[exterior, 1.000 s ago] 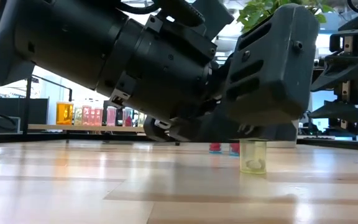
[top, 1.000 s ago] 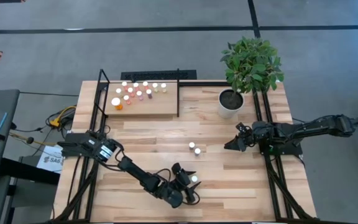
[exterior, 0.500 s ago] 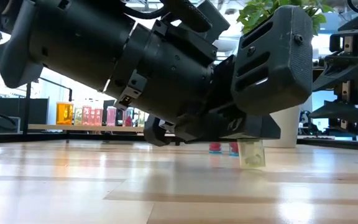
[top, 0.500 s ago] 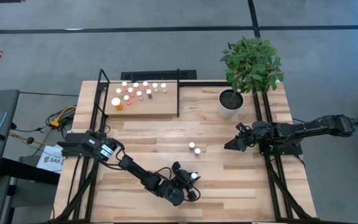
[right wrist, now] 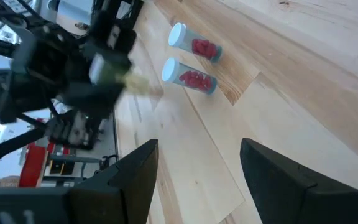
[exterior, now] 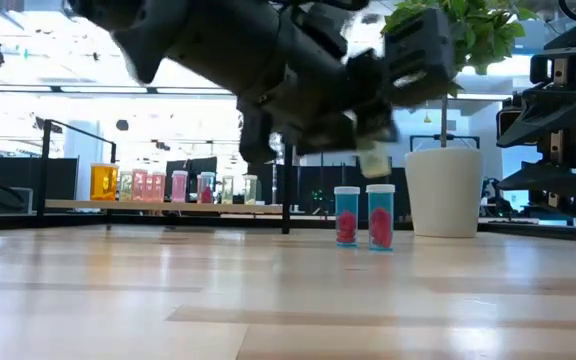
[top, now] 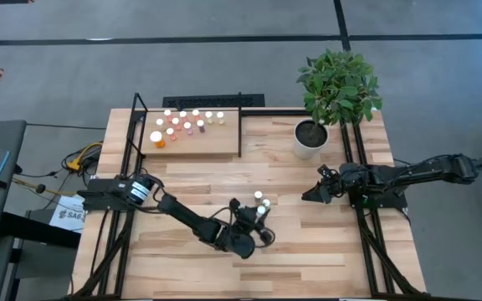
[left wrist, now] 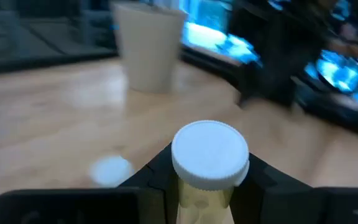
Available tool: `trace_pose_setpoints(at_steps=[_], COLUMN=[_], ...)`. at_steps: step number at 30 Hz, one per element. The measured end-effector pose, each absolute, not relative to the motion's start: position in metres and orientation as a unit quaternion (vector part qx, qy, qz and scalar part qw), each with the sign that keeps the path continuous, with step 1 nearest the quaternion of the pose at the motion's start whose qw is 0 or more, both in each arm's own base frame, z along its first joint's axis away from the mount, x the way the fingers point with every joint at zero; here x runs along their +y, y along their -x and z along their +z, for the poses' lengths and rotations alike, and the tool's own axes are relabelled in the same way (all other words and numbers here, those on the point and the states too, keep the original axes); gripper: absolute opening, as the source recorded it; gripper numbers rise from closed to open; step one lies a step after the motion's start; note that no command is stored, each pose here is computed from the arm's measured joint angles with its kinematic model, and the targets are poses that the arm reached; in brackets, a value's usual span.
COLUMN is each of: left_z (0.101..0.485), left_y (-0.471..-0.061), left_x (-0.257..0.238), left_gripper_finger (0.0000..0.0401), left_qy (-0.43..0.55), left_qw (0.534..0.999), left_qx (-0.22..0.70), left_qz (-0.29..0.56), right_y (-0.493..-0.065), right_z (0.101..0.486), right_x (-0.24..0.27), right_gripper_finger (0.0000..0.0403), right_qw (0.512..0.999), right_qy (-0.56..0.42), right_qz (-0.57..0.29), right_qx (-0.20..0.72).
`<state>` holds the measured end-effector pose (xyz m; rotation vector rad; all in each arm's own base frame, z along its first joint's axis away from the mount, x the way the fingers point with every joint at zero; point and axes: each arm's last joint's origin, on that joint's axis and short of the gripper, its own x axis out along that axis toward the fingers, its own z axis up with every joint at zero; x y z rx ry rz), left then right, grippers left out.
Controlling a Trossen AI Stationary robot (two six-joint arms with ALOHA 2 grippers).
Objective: Pick and place medicine bottles onto shelf by color
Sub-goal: Put the yellow pill bottle on the shelf
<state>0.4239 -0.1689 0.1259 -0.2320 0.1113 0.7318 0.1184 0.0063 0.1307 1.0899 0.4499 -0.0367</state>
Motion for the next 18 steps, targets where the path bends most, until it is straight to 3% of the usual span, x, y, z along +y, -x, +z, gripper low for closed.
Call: trace_pose_setpoints(at_steps=[7,18], left_z=[0.134,0.148], left_y=[-0.402,-0.338], left_x=[-0.152,-0.113], left_gripper_finger=[0.0085,0.0085], left_qy=[0.149,0.092], left_qw=[0.887,0.869], left_qx=[0.002,0.016], left_qz=[0.438,0.486], right_y=[-0.118,-0.118], right_z=[0.131,0.131], right_x=[0.006,0.006], right_gripper_finger=[0.0249,0.0249], right_qw=[0.831,0.831], right_qy=[-0.514,-0.514], right_qz=[-0.017,-0.017], right_qx=[0.212,0.212])
